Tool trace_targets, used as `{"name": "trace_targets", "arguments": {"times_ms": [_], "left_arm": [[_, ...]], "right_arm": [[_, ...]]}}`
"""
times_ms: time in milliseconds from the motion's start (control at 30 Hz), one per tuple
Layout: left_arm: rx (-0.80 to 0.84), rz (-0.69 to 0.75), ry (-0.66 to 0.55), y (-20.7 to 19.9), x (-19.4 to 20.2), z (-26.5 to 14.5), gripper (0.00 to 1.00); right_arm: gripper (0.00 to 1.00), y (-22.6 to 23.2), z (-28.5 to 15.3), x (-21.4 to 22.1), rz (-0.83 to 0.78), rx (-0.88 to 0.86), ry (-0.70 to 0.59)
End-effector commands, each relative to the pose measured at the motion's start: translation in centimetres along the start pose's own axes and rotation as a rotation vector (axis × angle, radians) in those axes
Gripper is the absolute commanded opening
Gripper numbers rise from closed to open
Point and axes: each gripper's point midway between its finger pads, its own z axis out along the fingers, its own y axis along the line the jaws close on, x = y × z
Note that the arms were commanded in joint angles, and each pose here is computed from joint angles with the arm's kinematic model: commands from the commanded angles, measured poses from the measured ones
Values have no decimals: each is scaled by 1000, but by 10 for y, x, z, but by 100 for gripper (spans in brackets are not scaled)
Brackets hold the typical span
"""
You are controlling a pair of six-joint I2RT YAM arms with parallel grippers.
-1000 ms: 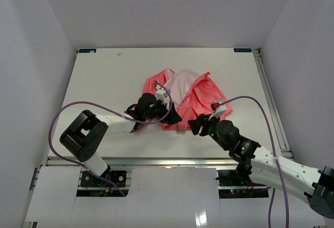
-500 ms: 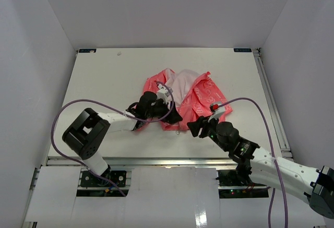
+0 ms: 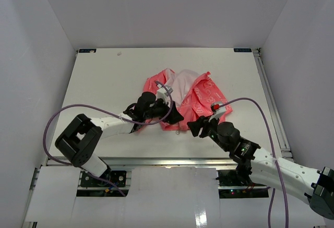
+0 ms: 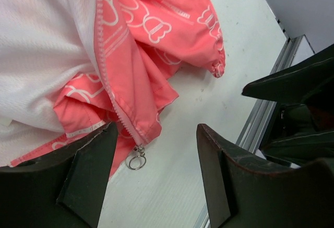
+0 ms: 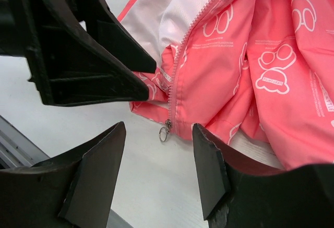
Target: Zip up the jacket
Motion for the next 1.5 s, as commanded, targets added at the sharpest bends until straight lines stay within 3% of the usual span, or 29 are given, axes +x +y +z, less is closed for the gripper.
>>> {"name": "trace_targets", "arguments": {"times_ms": [0,700,1000,1200,1333,1467], "left_arm": [[32,-4,5,-5,-1,5,72],[43,-31,82,4,20,33,66],[52,-25,77,-1,19,35,45],[130,11,72,-16,13,31,2],[222,33,45,-34,9,23,0],[260,38,38,-42,9,17,0]], "right_arm": [[61,8,-3,-24,23,-25,-82],[61,9,-5,-25,13,-36,-86],[61,6,-1,-19,5,-24,-77],[60,25,1,-9,-19,-154,-63],[60,35,-1,-6,-46,-248,-96],[60,20,0,5,-47,-226,-109]]}}
